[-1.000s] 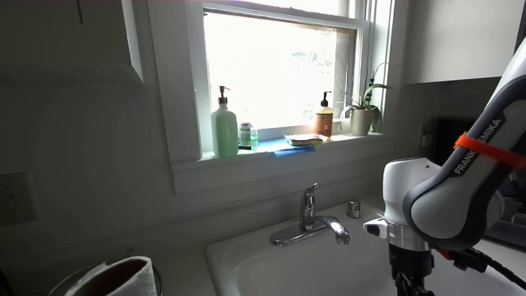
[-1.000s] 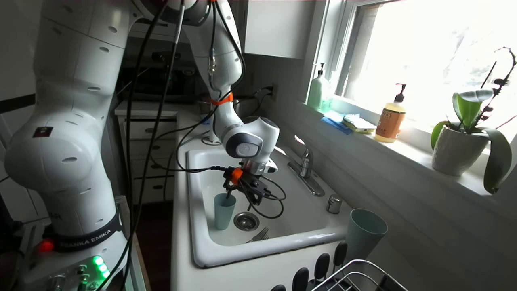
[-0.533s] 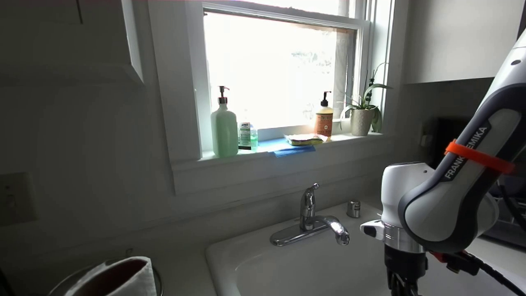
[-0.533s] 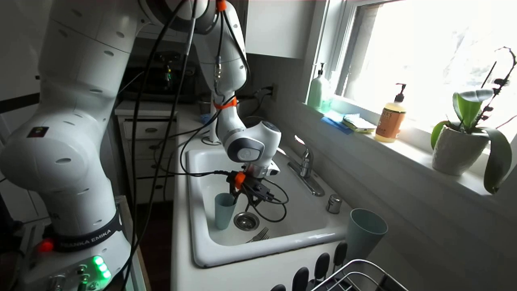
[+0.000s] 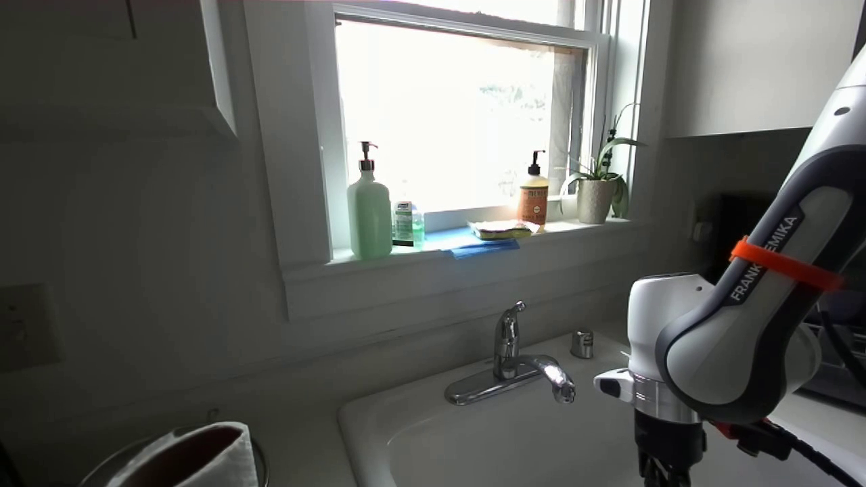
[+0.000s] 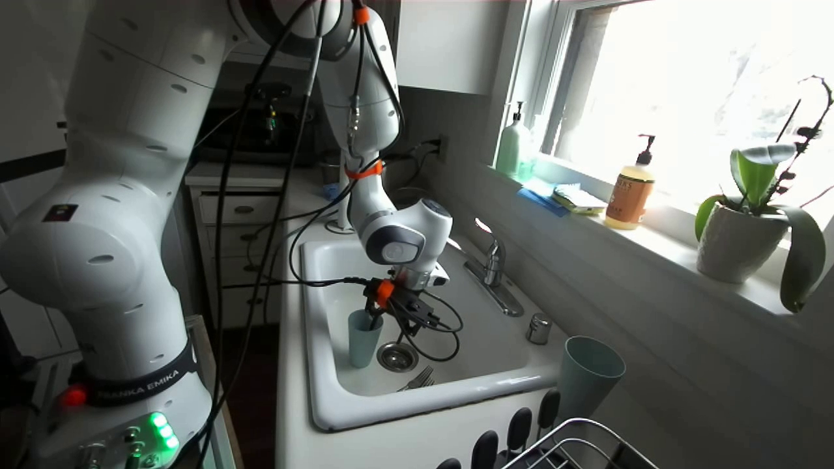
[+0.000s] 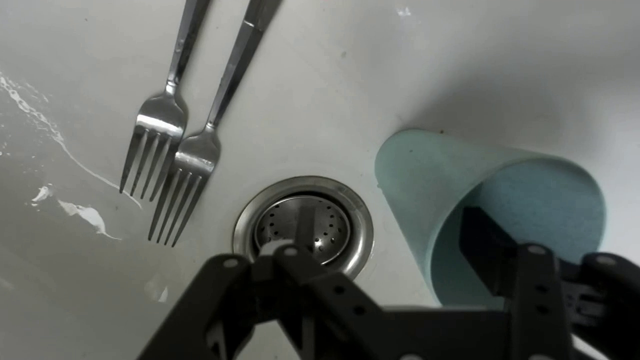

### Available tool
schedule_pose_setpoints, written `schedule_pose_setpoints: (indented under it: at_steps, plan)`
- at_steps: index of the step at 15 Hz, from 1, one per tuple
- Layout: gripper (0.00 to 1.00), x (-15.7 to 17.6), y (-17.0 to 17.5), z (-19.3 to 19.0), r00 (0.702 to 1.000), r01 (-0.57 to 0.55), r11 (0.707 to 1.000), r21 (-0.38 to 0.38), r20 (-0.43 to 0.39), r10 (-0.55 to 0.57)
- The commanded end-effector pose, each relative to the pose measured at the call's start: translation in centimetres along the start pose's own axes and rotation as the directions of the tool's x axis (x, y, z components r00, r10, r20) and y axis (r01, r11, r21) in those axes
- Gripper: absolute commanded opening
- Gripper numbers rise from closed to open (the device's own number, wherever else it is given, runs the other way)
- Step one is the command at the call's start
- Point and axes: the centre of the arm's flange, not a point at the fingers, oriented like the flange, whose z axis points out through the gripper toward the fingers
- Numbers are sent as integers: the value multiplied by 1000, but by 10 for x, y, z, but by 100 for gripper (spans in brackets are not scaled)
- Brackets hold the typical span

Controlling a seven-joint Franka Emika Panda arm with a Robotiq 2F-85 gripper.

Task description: Pour water out of the cup beside the sink into the cup in the sink then pour all the water in the sink

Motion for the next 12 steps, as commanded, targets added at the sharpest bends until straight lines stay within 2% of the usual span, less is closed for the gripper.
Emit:
schedule_pose_setpoints:
  at_steps: [1, 8, 10, 12]
  plan:
    - [51, 2, 1, 4, 1000, 6, 1000, 18, 4, -6]
    - [2, 0, 1, 14, 998, -49, 999, 11, 39, 48]
    - [0, 3, 1, 8, 997, -70, 997, 14, 35, 69]
    - [1, 10, 3, -15, 996, -84, 996, 5, 12, 84]
